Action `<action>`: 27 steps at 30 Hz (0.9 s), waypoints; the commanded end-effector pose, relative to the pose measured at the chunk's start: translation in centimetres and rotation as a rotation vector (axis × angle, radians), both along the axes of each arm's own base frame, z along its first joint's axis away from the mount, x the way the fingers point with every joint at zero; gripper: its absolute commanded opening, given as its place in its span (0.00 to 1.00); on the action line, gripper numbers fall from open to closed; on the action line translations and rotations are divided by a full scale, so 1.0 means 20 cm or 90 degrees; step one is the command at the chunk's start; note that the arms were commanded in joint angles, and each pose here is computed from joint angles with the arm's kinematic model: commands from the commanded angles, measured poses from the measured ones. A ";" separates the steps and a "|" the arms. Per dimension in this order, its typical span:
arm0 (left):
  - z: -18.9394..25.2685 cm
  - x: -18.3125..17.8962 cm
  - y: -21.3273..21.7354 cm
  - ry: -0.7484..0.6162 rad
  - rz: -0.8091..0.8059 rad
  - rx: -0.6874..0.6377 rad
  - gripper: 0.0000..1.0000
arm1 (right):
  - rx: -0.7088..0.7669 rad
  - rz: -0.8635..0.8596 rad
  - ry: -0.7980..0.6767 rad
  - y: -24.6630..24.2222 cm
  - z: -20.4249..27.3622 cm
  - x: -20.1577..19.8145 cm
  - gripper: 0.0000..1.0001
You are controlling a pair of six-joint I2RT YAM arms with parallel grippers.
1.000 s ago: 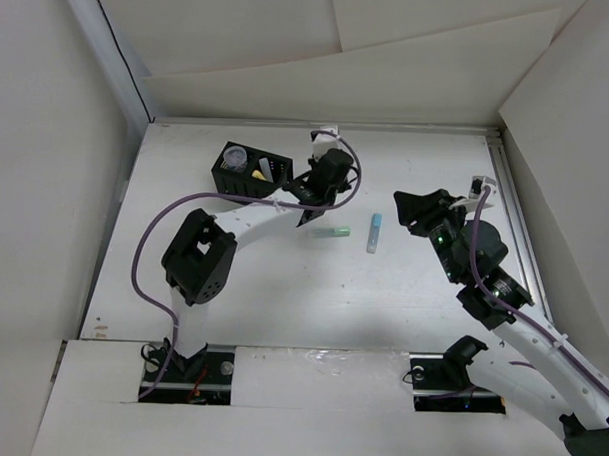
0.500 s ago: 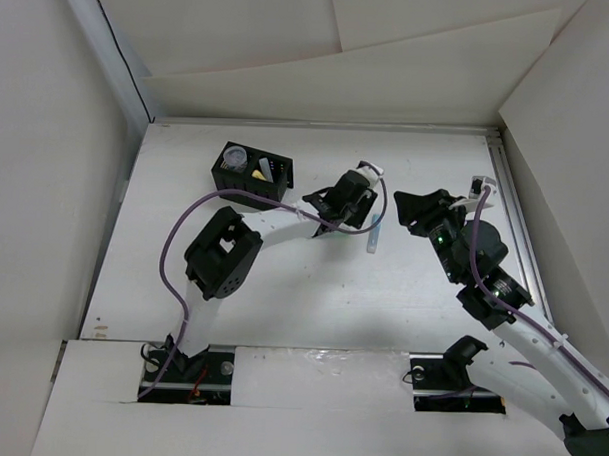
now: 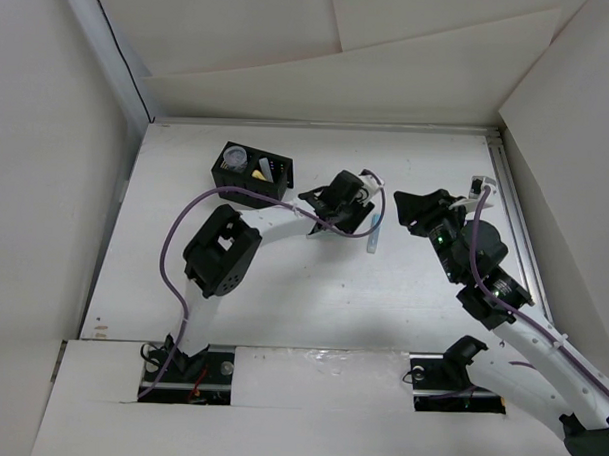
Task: Sort the stationery into containers
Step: Pick up the pen from the center of the board.
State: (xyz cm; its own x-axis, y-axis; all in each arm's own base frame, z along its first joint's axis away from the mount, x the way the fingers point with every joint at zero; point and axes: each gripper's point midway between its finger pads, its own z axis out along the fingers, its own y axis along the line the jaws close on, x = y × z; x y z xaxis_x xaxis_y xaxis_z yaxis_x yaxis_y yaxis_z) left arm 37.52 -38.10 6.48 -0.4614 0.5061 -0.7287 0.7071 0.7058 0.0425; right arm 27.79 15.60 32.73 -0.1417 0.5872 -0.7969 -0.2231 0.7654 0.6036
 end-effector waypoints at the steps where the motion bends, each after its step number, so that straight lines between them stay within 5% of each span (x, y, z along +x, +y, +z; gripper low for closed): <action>1: -0.04 -0.04 0.01 0.018 -0.041 0.015 0.44 | 0.034 -0.004 -0.052 -0.02 0.18 -0.01 0.46; 17: -0.21 -0.05 0.06 0.049 -0.038 0.074 0.46 | 0.034 -0.004 -0.052 -0.02 0.18 -0.01 0.46; 27: -0.24 -0.03 0.07 0.048 -0.021 0.086 0.15 | 0.034 -0.004 -0.052 -0.02 0.18 -0.01 0.46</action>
